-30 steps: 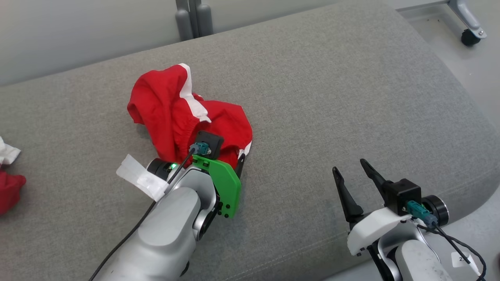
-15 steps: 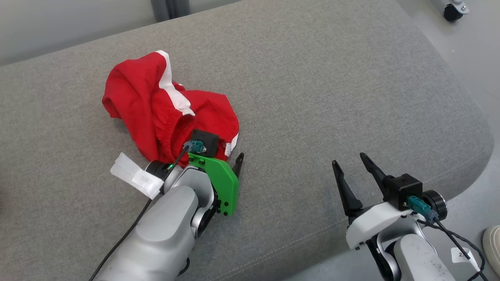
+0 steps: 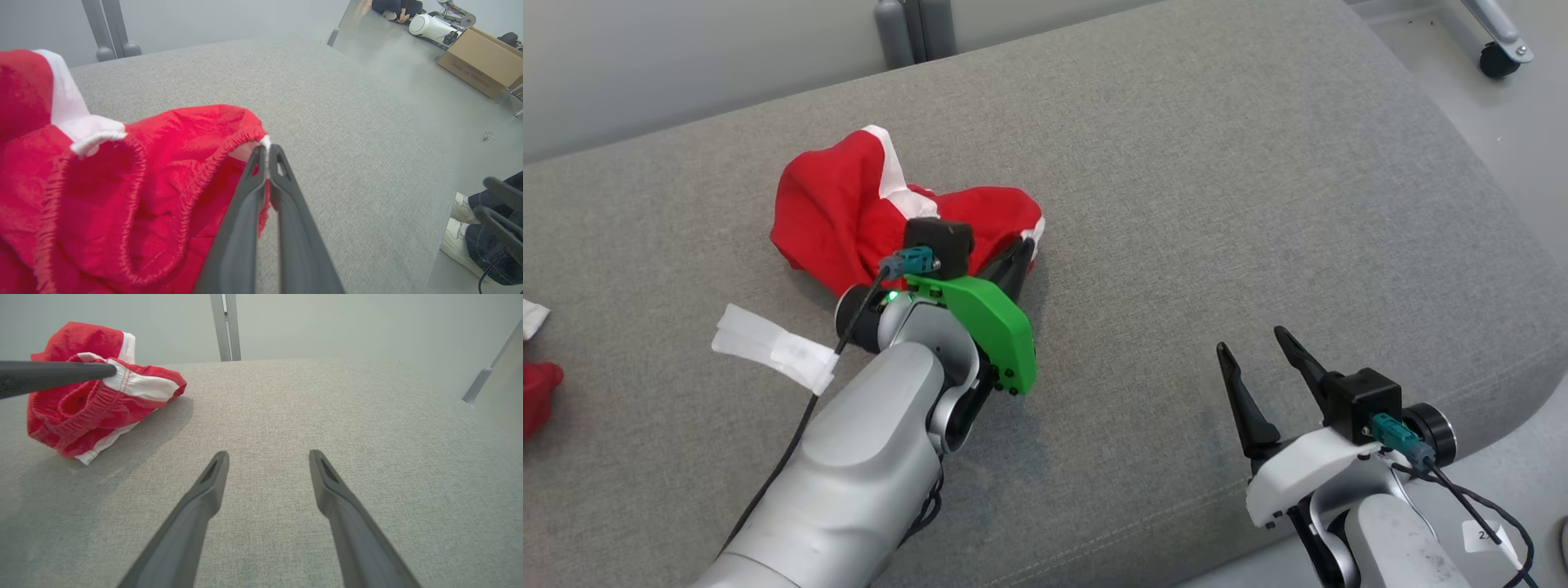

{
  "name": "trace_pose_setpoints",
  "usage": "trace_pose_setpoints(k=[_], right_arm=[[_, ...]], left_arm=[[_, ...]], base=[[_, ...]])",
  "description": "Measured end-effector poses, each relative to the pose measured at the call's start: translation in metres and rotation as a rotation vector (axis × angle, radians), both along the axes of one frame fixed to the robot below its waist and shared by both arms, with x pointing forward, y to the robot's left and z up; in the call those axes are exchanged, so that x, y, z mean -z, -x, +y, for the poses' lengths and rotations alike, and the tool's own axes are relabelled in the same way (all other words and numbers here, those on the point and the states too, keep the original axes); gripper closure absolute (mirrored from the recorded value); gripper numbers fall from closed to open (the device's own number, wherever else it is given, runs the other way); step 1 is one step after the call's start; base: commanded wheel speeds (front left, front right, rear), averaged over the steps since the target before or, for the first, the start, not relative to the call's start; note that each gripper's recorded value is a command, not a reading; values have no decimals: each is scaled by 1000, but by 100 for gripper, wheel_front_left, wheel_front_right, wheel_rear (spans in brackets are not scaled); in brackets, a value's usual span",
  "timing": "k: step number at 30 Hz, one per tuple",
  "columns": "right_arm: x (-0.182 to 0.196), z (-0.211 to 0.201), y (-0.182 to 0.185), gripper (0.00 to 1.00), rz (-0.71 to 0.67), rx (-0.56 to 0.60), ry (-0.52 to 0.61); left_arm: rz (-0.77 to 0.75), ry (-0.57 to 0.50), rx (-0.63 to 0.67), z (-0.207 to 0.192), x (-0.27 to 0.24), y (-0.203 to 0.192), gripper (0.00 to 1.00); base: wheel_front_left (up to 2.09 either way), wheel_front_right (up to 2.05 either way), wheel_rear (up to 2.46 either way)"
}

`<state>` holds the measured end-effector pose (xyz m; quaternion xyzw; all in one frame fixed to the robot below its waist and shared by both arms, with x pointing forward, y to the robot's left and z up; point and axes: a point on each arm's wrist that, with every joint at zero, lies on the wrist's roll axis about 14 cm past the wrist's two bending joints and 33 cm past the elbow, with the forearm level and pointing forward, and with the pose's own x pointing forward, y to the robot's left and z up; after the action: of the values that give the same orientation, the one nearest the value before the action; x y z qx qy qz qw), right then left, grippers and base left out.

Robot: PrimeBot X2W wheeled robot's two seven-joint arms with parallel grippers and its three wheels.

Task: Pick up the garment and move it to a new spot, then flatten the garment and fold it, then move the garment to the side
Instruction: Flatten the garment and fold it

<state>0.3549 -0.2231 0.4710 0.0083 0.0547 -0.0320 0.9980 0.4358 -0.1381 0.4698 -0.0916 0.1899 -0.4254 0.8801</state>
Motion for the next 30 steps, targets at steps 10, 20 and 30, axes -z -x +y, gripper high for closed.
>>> trace_pose_setpoints(k=[10,20,30], right_arm=[[-9,11,6,0,-22,-30,-2],[-15,22,15,0,-42,-60,-7],[-18,31,7,0,-48,-88,-10]], left_arm=[[-267,212,-10,-11,-124,-13,100],[-465,307,-17,-8,-227,-10,100],[-76,51,-198,61,-88,-28,100]], base=[[0,0,0],[0,0,0],[0,0,0]])
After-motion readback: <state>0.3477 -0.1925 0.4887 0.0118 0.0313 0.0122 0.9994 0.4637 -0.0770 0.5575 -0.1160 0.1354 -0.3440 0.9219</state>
